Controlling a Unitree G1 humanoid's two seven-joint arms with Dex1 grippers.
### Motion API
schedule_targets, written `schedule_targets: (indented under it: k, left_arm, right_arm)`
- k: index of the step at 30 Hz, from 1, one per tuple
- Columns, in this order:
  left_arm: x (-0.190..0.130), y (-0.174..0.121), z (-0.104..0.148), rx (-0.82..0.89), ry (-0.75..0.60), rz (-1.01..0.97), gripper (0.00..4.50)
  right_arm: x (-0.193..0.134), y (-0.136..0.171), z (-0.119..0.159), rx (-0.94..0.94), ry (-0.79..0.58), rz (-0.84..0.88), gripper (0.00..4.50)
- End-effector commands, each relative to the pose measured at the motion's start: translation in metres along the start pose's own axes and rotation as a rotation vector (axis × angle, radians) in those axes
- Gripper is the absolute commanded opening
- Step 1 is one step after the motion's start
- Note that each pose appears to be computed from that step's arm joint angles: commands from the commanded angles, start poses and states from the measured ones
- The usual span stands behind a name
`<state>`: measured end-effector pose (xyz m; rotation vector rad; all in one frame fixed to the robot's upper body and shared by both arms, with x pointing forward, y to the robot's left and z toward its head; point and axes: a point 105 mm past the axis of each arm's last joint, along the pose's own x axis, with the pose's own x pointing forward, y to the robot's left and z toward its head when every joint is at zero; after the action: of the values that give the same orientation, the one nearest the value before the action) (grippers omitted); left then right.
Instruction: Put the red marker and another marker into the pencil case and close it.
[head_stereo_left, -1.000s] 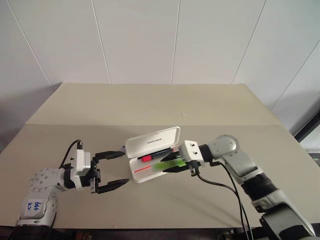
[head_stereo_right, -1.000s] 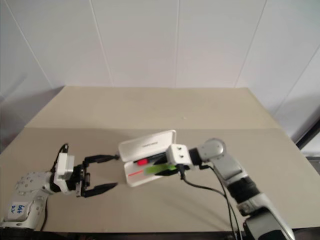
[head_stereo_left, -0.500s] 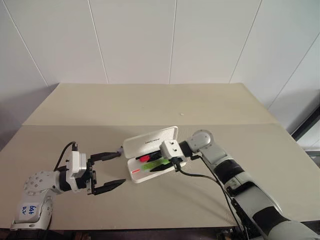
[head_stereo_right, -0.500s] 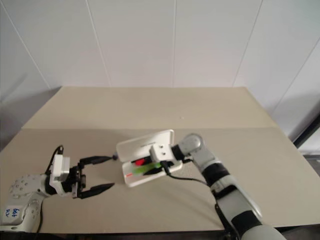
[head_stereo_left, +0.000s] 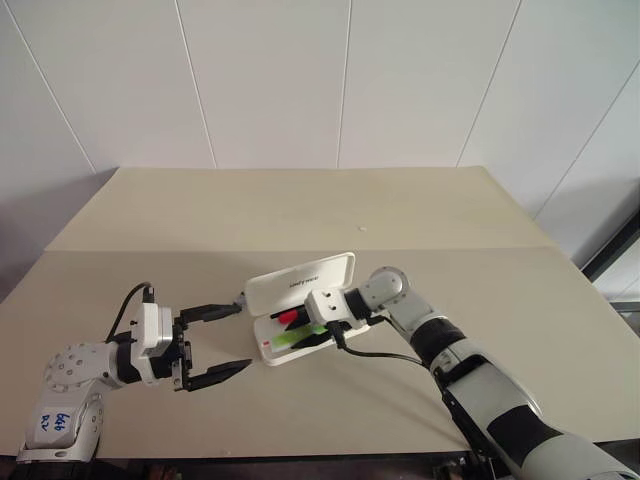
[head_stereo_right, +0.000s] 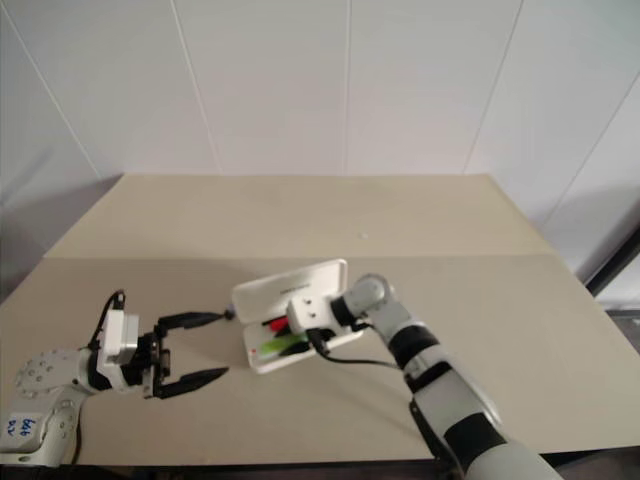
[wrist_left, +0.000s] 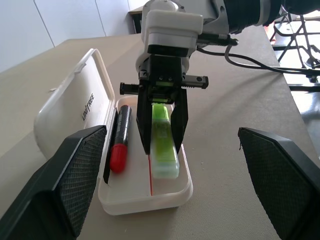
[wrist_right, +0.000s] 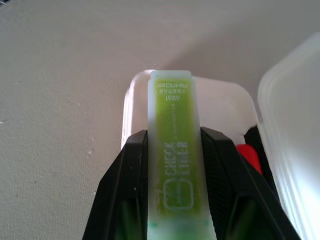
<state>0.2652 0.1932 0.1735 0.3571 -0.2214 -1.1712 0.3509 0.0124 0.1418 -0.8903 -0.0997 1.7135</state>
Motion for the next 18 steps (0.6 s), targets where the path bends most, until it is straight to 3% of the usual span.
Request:
schedule_targets:
  k: [1,5,13,18]
  left_arm:
    - [-0.0037,0.0038,0.0124,0.041,-0.024,0.013,4.50]
    - [-0.0035,0.0047,0.0125,0.044,-0.023,0.013,4.50]
    - [-0.0030,0.0067,0.0135,0.049,-0.027,0.009,4.50]
    - [-0.0017,0.0075,0.0136,0.051,-0.030,0.008,4.50]
  right_arm:
    - [-0.0034,-0.0107,0.0080,-0.033,-0.006,-0.031,1.86]
    - [-0.0031,-0.0123,0.0070,-0.024,-0.003,-0.038,1.86]
    - [-0.0075,-0.0146,0.0118,-0.014,-0.021,-0.026,4.48]
    - [-0.0098,-0.0173,0.0150,-0.020,-0.032,-0.035,4.48]
